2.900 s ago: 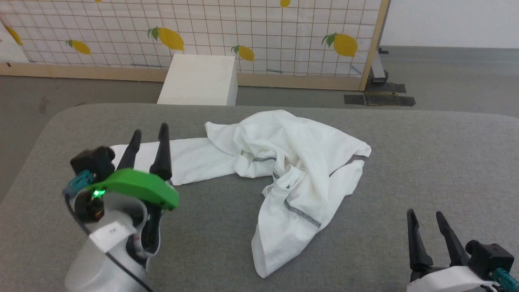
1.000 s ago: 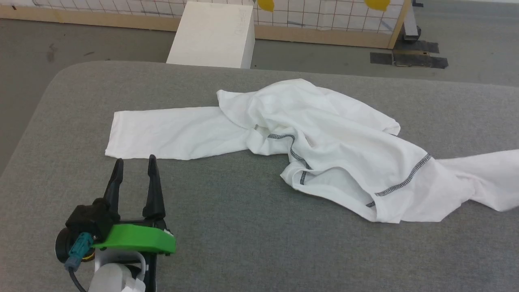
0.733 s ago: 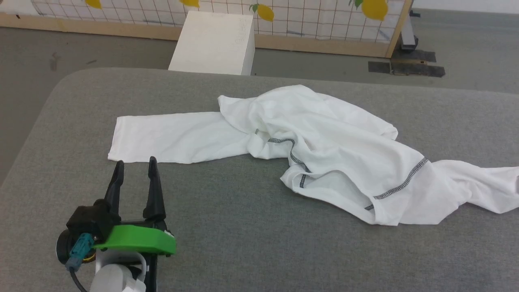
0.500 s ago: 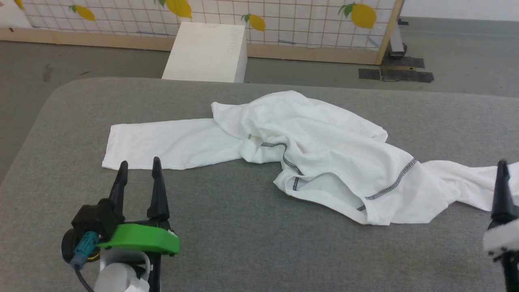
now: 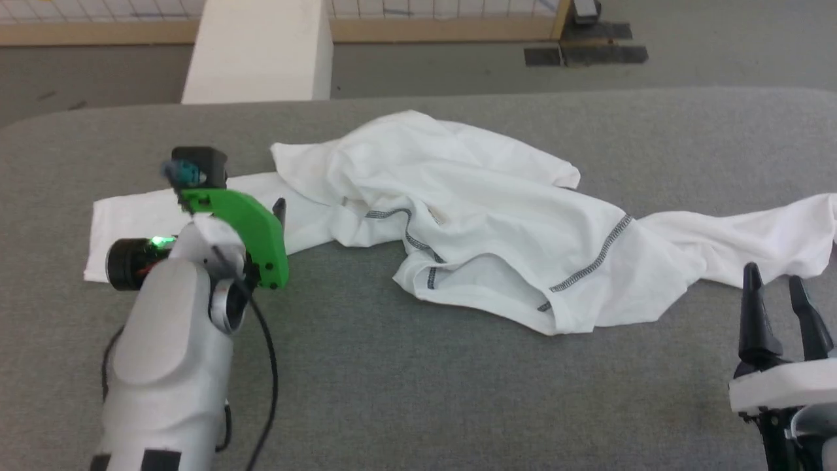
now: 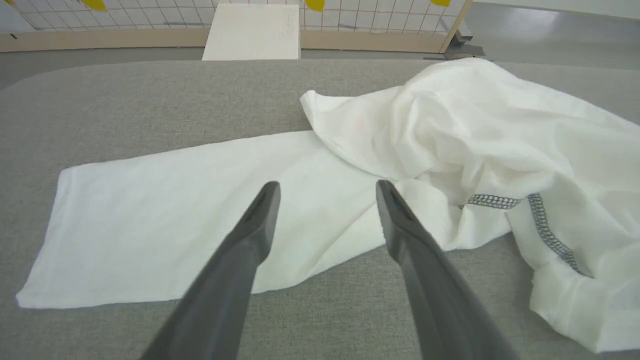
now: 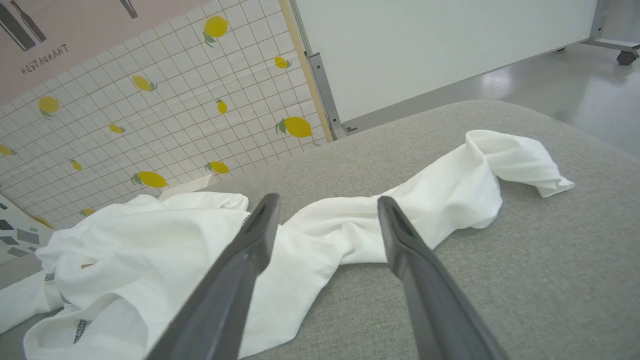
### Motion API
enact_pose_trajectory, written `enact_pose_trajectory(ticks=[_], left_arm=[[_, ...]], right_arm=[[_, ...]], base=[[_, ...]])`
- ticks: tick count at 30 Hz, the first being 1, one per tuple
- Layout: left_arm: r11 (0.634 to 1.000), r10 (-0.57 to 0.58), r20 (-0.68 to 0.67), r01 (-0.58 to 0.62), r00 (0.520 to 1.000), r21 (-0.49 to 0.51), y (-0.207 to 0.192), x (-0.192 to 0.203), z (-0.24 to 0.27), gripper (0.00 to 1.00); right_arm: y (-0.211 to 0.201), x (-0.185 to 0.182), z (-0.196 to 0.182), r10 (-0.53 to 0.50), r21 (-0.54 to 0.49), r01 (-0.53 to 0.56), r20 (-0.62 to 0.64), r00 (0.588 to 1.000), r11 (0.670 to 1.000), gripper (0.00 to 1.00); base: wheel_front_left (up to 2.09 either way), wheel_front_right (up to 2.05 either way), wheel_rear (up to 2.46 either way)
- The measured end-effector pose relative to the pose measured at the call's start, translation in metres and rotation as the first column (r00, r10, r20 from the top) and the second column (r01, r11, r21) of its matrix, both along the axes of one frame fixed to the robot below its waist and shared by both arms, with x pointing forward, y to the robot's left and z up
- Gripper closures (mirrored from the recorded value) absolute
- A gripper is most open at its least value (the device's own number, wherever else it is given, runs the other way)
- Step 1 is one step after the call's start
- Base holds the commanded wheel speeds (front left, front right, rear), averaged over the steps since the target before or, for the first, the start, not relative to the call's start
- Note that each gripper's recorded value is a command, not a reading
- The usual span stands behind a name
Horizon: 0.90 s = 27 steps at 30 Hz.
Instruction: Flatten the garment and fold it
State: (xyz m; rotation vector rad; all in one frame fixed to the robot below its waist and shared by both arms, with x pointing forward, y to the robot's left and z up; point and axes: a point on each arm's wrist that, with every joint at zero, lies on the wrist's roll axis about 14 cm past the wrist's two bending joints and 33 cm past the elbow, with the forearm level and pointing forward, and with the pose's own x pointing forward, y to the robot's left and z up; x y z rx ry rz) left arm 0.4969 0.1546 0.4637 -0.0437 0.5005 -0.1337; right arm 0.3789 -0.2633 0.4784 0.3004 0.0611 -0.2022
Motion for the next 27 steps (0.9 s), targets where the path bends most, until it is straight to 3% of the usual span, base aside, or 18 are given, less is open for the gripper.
enact_pose_trajectory(ticks=[5,10,11,12,13,17,21,23,27], left_arm=[[0.991,-0.057,-0.261,0.085,0.964,0.1,-0.005,0.004,-0.054,0.0],[0.988,-0.095,-0.395,0.136,0.914,0.076,-0.02,-0.001,-0.091,0.0],[0.988,-0.101,-0.411,0.139,0.906,0.063,-0.023,-0.001,-0.095,0.29],[0.989,-0.107,-0.412,0.139,0.905,0.048,-0.026,0.001,-0.096,0.87],[0.989,-0.111,-0.407,0.141,0.907,0.045,-0.027,0.001,-0.095,1.0],[0.991,-0.135,-0.372,0.129,0.918,-0.041,-0.04,-0.001,-0.092,1.0],[0.992,-0.082,-0.266,0.054,0.96,-0.113,-0.028,0.001,-0.075,1.0],[0.99,-0.02,-0.219,-0.011,0.976,-0.137,-0.012,0.0,-0.066,1.0],[0.971,0.184,-0.13,-0.2,0.974,-0.129,0.06,-0.009,-0.039,1.0]], right_arm=[[-0.007,0.004,-0.014,-0.022,-0.006,0.022,-0.036,0.999,1.0,0.0],[-0.019,-0.003,-0.028,-0.065,-0.017,0.064,-0.076,0.995,0.998,0.0],[-0.022,-0.006,-0.031,-0.075,-0.019,0.073,-0.085,0.994,0.997,0.0],[-0.025,-0.007,-0.034,-0.083,-0.021,0.081,-0.093,0.992,0.996,0.0],[-0.026,-0.009,-0.036,-0.088,-0.022,0.086,-0.098,0.991,0.996,0.0],[-0.024,-0.007,-0.037,-0.081,-0.027,0.078,-0.101,0.992,0.997,0.0],[-0.017,-0.002,-0.032,-0.055,-0.033,0.052,-0.094,0.994,0.998,0.0],[-0.013,0.0,-0.03,-0.039,-0.029,0.036,-0.088,0.995,0.999,0.0],[0.002,0.005,-0.023,0.01,-0.02,-0.011,-0.074,0.997,1.0,0.0]], base=[[0.0,0.0,0.0],[0.0,0.0,0.0],[0.0,0.0,0.0],[0.0,0.0,0.0],[0.0,0.0,0.0],[0.0,0.0,0.0],[0.0,0.0,0.0],[0.0,0.0,0.0],[0.0,0.0,0.0]])
